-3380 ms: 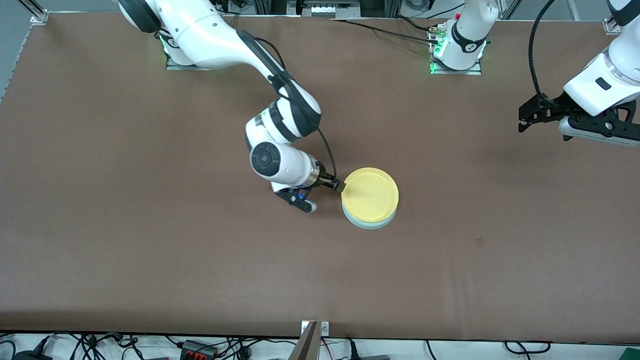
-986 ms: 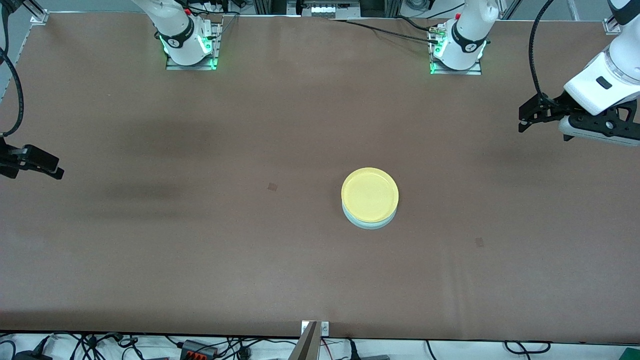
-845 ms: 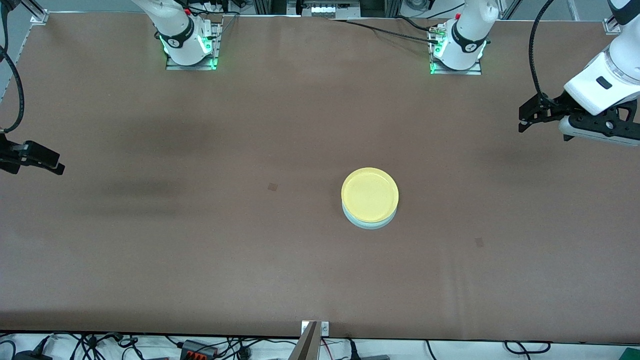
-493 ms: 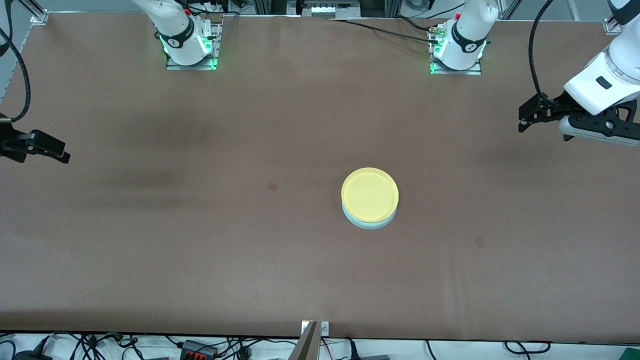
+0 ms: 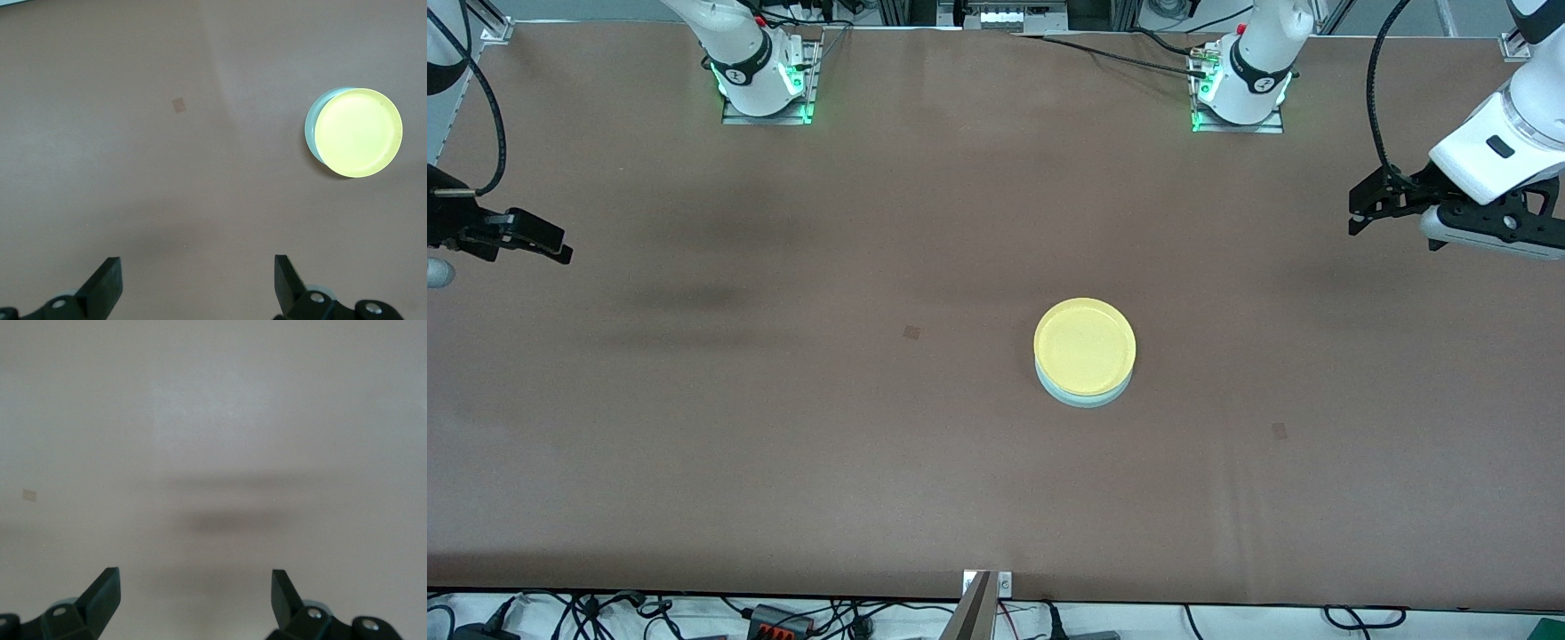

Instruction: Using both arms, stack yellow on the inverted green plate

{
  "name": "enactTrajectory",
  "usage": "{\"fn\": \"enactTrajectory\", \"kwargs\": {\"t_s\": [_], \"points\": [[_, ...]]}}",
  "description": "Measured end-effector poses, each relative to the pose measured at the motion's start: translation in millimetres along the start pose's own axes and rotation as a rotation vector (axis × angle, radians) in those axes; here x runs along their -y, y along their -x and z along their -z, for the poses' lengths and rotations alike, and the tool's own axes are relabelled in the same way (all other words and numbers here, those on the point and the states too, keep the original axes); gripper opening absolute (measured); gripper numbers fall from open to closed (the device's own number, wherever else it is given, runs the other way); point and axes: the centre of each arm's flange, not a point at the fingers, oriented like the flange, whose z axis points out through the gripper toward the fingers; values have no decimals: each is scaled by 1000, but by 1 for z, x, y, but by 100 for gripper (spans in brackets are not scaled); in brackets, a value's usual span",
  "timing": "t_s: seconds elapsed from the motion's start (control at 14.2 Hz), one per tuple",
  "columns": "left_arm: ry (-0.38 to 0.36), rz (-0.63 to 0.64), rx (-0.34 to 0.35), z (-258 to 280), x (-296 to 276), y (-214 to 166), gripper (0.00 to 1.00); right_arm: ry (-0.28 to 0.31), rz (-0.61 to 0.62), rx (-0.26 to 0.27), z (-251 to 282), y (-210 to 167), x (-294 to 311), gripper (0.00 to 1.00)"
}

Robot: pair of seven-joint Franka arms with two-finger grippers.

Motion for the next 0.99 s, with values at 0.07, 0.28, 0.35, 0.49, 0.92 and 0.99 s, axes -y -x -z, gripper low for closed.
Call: {"fn": "enactTrajectory", "kwargs": {"t_s": [0.07,0.28,0.35,0.49,0.92,0.99], "points": [[0,0,0,0,0,0,100,3,1,3,-2,4,0,100],[0,0,-1,0,0,0,100,5,3,5,-3,15,0,100],[0,0,-1,0,0,0,100,13,7,3,-1,18,1,100],[0,0,0,0,0,0,100,28,21,1,0,20,6,100],[0,1,0,0,0,0,100,35,33,1,-3,19,16,100],[0,1,0,0,0,0,100,35,33,-2,-3,19,16,100]]}}
